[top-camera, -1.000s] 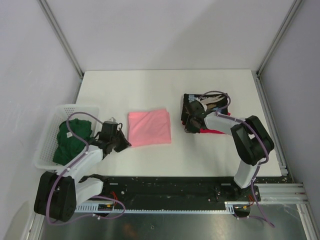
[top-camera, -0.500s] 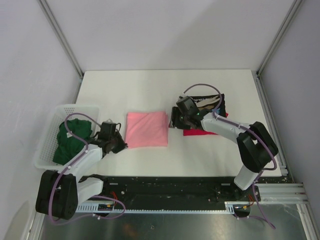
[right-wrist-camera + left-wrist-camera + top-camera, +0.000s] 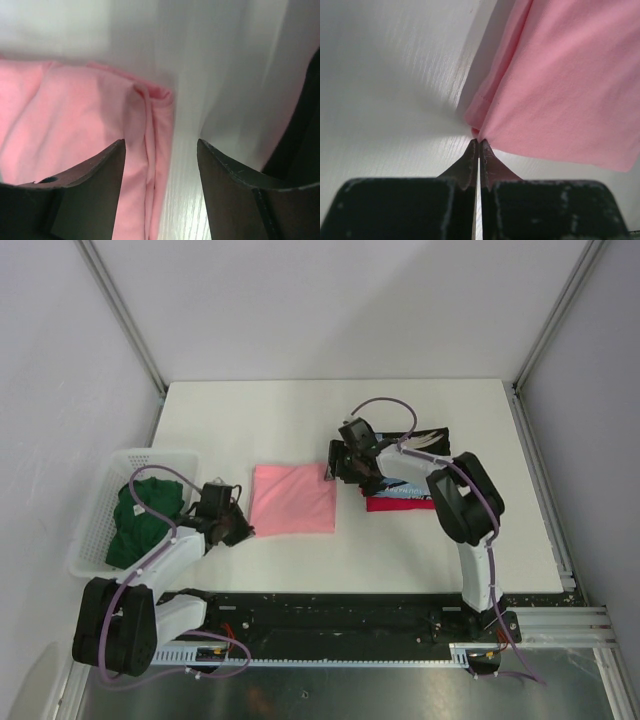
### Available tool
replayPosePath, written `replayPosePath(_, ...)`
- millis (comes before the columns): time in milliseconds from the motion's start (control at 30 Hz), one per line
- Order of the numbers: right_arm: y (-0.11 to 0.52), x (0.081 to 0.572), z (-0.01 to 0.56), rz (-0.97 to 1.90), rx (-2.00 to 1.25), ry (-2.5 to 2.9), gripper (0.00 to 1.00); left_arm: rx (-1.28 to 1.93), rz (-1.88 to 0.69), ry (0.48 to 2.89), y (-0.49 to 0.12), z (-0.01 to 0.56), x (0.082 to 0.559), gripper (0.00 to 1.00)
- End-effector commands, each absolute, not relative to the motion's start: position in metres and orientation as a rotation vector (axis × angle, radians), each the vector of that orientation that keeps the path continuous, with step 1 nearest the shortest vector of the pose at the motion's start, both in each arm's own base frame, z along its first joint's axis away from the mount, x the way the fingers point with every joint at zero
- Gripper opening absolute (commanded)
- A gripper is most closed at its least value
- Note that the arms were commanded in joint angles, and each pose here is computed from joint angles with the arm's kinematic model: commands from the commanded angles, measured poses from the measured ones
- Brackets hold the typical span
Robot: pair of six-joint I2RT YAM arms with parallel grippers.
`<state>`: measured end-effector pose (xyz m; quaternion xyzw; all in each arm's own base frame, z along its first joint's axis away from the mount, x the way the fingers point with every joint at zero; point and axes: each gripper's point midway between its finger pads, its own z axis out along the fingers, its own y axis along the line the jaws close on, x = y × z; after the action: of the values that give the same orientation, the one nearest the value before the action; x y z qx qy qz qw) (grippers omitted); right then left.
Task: Fold and stack the t-shirts
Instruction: Put the neatly folded tshirt into the corner of the board with both arms
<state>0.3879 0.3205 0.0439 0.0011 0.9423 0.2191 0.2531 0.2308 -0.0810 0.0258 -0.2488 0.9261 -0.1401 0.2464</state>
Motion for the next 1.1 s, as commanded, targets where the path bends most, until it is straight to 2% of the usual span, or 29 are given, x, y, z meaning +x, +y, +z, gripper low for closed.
replayPosePath(0, 0.338, 0.41, 0.056, 0.64, -0.043, 2.506, 0.64, -0.671, -0.355, 2.491, -0.075, 0.035, 0.242, 0.0)
replayPosePath(333, 0.344, 0.422, 0.042, 0.589, -0.04, 2.529, 0.64, -0.67, -0.338, 2.484, -0.073, 0.036, 0.244, 0.0)
replayPosePath(533, 0.341, 0.415, 0.029, 0.537, -0.032, 2.569, 0.58, -0.679, -0.32, 2.481, -0.07, 0.035, 0.244, 0.0)
replayPosePath(733, 0.349, 0.401, 0.033, 0.521, -0.059, 2.578, 0.4, -0.677, -0.335, 2.478, -0.072, 0.037, 0.245, 0.0)
replayPosePath(967, 0.361, 0.393, 0.071, 0.471, -0.097, 2.516, 0.04, -0.613, -0.42, 2.461, -0.083, 0.053, 0.25, 0.0)
replayPosePath(1067, 0.366, 0.389, 0.096, 0.425, -0.138, 2.462, 0.0, -0.554, -0.491, 2.435, -0.092, 0.072, 0.255, 0.0)
